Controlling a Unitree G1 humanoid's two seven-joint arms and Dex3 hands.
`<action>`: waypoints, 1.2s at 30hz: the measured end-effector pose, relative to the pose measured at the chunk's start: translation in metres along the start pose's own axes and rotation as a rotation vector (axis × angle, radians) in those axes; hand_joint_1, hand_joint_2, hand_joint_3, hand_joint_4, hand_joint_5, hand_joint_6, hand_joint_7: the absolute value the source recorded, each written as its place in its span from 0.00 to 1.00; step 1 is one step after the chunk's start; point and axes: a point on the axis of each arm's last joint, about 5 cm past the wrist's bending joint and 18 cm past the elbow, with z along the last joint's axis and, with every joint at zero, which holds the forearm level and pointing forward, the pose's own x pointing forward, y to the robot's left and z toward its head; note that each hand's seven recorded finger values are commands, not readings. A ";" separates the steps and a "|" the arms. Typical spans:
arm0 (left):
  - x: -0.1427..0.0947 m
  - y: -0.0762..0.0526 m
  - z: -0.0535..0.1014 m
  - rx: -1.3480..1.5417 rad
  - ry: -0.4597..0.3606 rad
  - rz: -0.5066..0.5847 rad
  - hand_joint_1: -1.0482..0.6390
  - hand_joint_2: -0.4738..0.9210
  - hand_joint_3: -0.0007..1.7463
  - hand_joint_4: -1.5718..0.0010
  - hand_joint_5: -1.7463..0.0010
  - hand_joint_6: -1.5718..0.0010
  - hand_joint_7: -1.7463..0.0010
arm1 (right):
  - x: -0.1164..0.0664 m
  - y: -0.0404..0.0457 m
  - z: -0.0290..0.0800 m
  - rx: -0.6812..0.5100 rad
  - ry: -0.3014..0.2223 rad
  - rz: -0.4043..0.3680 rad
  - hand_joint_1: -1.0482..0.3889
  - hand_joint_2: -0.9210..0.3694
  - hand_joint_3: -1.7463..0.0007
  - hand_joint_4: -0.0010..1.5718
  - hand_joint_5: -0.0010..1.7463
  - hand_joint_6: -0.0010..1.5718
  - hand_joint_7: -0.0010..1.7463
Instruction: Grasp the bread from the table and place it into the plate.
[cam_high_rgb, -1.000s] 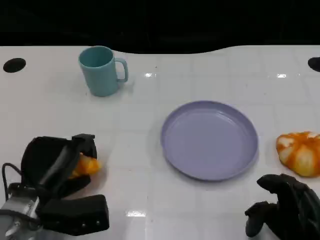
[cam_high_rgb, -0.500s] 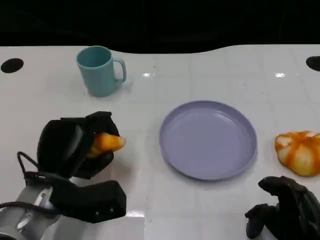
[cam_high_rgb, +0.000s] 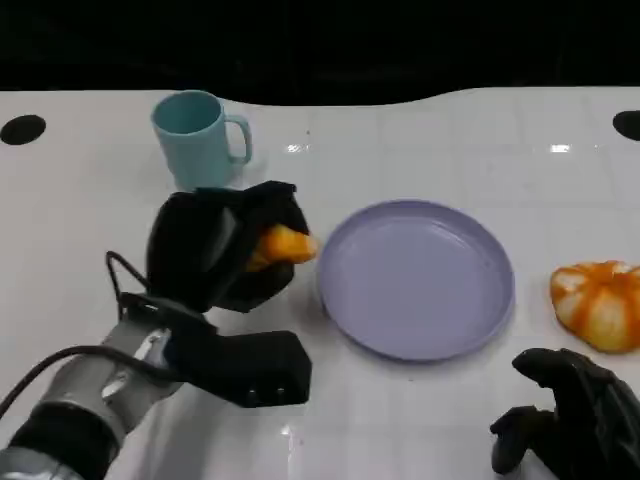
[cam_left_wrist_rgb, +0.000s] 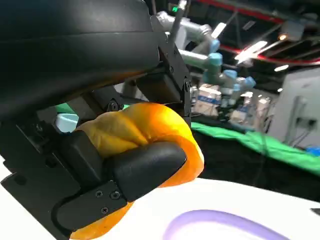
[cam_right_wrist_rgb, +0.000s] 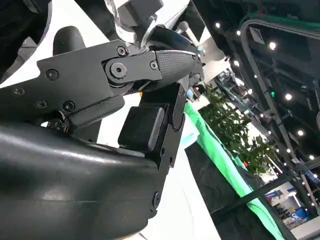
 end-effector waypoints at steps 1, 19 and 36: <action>0.002 -0.002 0.002 0.000 -0.009 0.003 0.14 0.90 1.00 0.00 0.00 0.03 0.00 | 0.000 0.0002 0.000 0.001 0.002 -0.002 0.35 0.01 0.89 1.00 0.34 1.00 0.14; 0.041 -0.026 0.044 -0.080 -0.146 -0.092 0.12 0.88 0.84 0.00 0.00 0.09 0.00 | 0.000 0.0000 0.002 -0.007 0.014 -0.013 0.35 0.00 0.89 1.00 0.36 1.00 0.17; 0.060 -0.036 0.068 -0.012 -0.168 -0.454 0.05 0.89 0.42 0.67 0.01 0.92 0.21 | 0.002 0.0061 0.006 -0.031 0.010 -0.001 0.34 0.00 0.83 1.00 0.37 1.00 0.16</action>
